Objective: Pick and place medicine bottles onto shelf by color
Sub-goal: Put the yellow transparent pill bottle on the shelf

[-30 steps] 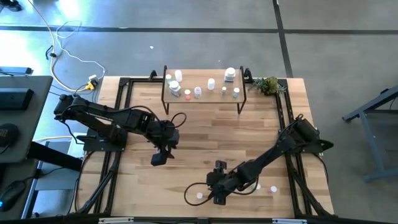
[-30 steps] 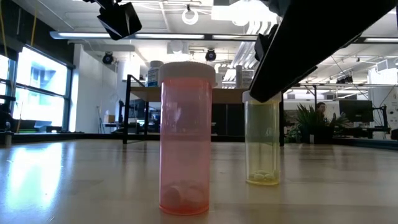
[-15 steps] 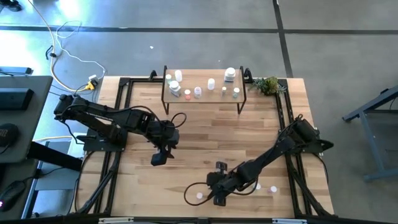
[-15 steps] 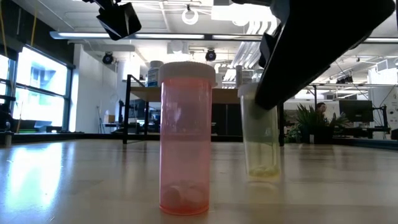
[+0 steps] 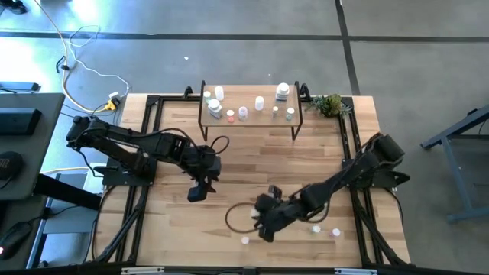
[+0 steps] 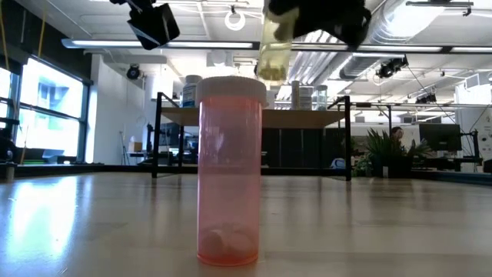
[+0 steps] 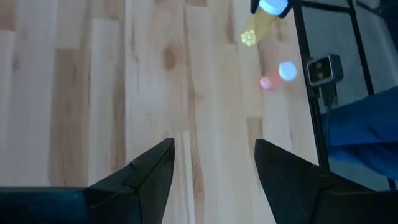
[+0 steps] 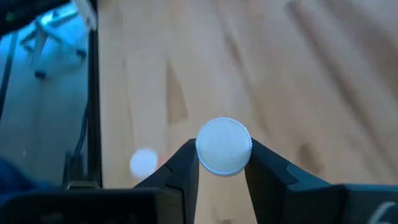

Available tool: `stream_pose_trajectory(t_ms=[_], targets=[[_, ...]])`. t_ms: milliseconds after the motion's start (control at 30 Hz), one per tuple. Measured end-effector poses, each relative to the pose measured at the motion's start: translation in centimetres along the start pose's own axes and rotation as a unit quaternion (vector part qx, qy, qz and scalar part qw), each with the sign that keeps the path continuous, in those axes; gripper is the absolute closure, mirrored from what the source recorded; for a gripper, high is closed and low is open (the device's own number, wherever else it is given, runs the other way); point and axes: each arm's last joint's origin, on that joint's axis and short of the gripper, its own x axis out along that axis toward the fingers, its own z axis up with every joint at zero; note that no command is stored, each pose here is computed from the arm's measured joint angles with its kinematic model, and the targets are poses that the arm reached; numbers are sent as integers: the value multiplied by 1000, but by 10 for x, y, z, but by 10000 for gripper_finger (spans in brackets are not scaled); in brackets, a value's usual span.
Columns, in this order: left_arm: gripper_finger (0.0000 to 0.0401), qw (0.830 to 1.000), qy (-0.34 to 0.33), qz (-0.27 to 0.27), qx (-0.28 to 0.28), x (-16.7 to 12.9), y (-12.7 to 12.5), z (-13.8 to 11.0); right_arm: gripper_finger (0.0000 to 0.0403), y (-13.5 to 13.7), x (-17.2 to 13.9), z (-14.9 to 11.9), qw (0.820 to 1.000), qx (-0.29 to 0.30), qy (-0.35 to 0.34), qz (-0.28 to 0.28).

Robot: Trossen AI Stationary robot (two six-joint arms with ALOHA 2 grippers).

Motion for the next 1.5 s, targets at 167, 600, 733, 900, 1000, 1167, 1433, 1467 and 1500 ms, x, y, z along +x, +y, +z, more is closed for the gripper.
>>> stream_pose_trajectory(t_ms=[167,600,733,900,1000,1167,1433,1467,1500], targets=[[188,999,-16,37,6,-1,7,3,308,-22,-26,30,998,26,-44,-25],[188,990,-61,124,-1,-10,43,14,308,-122,-103,105,977,38,-156,-137],[188,984,-95,151,-22,-16,59,21,308,-156,-127,121,965,31,-188,-180],[188,977,-119,170,-44,-22,76,25,308,-198,-157,133,948,20,-213,-235],[188,975,-120,180,-53,-25,85,24,308,-222,-172,137,937,16,-221,-271],[188,972,-122,191,-66,-29,95,24,308,-259,-189,143,922,9,-231,-309],[188,968,-126,203,-83,-34,106,23,308,-310,-198,154,922,-3,-259,-287],[188,967,-126,205,-84,-34,107,23,308,-315,-196,156,924,-4,-261,-278],[188,967,-126,206,-86,-35,108,22,308,-320,-192,157,927,-4,-261,-269]])
